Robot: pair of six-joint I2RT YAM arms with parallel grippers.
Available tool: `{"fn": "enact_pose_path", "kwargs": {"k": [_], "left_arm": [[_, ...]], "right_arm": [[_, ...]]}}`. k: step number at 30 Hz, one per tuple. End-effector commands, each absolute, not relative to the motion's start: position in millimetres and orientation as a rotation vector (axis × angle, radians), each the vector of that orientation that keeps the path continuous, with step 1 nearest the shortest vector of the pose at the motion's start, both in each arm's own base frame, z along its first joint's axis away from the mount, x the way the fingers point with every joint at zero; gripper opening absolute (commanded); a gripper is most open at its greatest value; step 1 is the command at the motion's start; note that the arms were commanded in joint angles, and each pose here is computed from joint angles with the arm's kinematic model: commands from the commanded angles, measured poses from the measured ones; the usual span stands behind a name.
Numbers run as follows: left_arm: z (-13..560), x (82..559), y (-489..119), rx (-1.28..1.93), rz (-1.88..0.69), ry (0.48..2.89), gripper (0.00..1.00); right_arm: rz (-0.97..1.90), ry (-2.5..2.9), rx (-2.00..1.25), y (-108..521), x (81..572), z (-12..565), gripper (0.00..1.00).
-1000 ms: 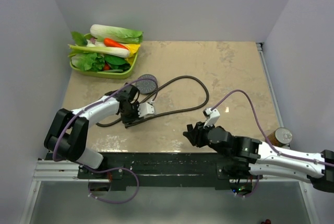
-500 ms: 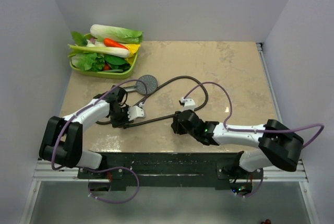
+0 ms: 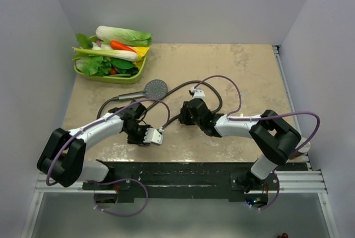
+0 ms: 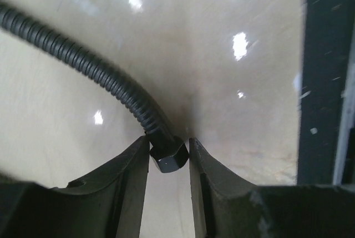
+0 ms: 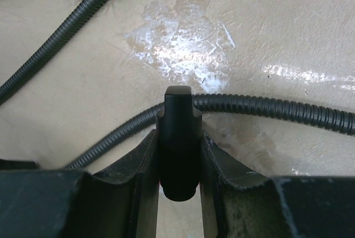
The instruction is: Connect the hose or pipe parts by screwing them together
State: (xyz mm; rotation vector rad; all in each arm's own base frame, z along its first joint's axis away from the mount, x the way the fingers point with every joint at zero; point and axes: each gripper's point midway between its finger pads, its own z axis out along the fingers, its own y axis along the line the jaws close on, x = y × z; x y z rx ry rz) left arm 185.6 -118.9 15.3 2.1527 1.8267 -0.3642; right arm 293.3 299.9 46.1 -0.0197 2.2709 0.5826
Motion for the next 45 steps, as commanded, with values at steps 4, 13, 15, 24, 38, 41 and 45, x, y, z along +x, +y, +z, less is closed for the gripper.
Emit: {"fn": "enact_pose_path", "kwargs": {"k": [4,13,15,24,38,41,45], "left_arm": [[28.1,137.8,-187.8,2.299,-0.779,1.580,0.39],[53.8,143.9,-230.5,2.314,-0.823,1.476,0.61],[51.2,150.7,-228.2,2.315,-0.764,1.488,0.61],[45.8,164.9,-221.0,2.379,-0.553,1.339,0.64],[31.0,157.7,-197.7,2.705,-0.316,0.902,0.65],[29.3,142.4,-199.2,2.767,-0.334,0.811,0.65],[23.5,125.4,-191.6,2.843,-0.288,0.629,0.64]], "right_arm": [[0.647,2.192,-0.016,314.9,332.3,70.7,0.00],[0.768,2.198,-0.048,346.3,352.7,65.7,0.00],[0.787,2.202,-0.049,349.6,352.2,62.8,0.00],[0.865,2.213,-0.079,365.4,356.0,55.7,0.00],[0.888,2.200,-0.082,364.5,355.2,57.9,0.00],[0.893,2.194,-0.082,361.2,355.5,59.4,0.00],[0.911,2.182,-0.080,359.4,354.8,61.8,0.00]]}}
